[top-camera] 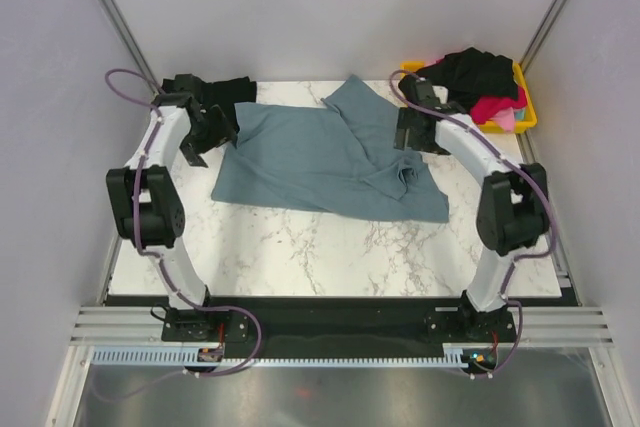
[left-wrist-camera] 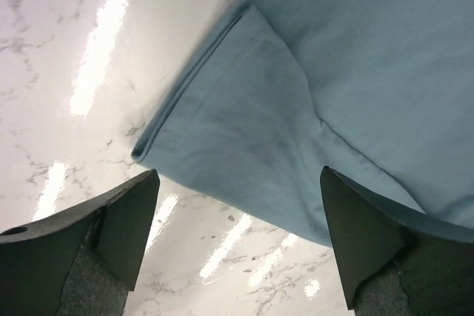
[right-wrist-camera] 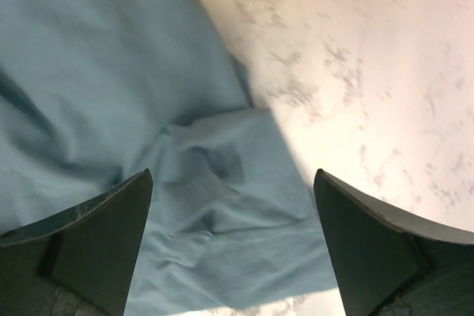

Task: Fold and stack the t-shirts
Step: Fold the tshirt

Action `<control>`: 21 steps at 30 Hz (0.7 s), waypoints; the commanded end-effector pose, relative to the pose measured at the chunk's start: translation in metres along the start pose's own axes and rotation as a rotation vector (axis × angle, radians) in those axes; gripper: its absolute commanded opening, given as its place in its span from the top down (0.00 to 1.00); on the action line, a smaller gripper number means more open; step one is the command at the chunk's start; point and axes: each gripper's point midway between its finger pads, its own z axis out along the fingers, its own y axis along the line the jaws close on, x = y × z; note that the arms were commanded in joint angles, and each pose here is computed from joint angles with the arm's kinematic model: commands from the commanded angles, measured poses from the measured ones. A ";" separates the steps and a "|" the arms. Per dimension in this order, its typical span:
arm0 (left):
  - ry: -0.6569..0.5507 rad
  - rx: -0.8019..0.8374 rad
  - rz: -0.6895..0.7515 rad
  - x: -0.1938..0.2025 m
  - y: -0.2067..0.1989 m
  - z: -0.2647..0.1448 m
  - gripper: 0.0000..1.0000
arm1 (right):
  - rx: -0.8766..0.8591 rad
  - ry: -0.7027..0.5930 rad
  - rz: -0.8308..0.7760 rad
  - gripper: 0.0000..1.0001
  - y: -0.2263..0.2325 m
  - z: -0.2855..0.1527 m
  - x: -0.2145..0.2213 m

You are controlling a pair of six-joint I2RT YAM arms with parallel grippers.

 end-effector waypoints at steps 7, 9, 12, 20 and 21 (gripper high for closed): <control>-0.108 0.074 -0.174 0.052 0.040 -0.031 0.07 | -0.206 0.030 0.444 0.02 -0.067 -0.049 0.072; -0.084 0.106 -0.220 0.069 0.042 -0.015 0.07 | -0.265 0.080 0.480 0.02 -0.057 -0.050 0.097; -0.071 0.131 -0.249 0.079 0.044 0.004 0.10 | -0.307 0.165 0.512 0.04 -0.047 -0.035 0.140; -0.081 0.101 -0.301 0.086 0.053 0.028 0.16 | -0.317 0.179 0.536 0.15 -0.047 -0.017 0.158; -0.094 0.109 -0.312 0.084 0.052 0.027 0.16 | -0.316 0.179 0.534 0.16 -0.047 -0.015 0.158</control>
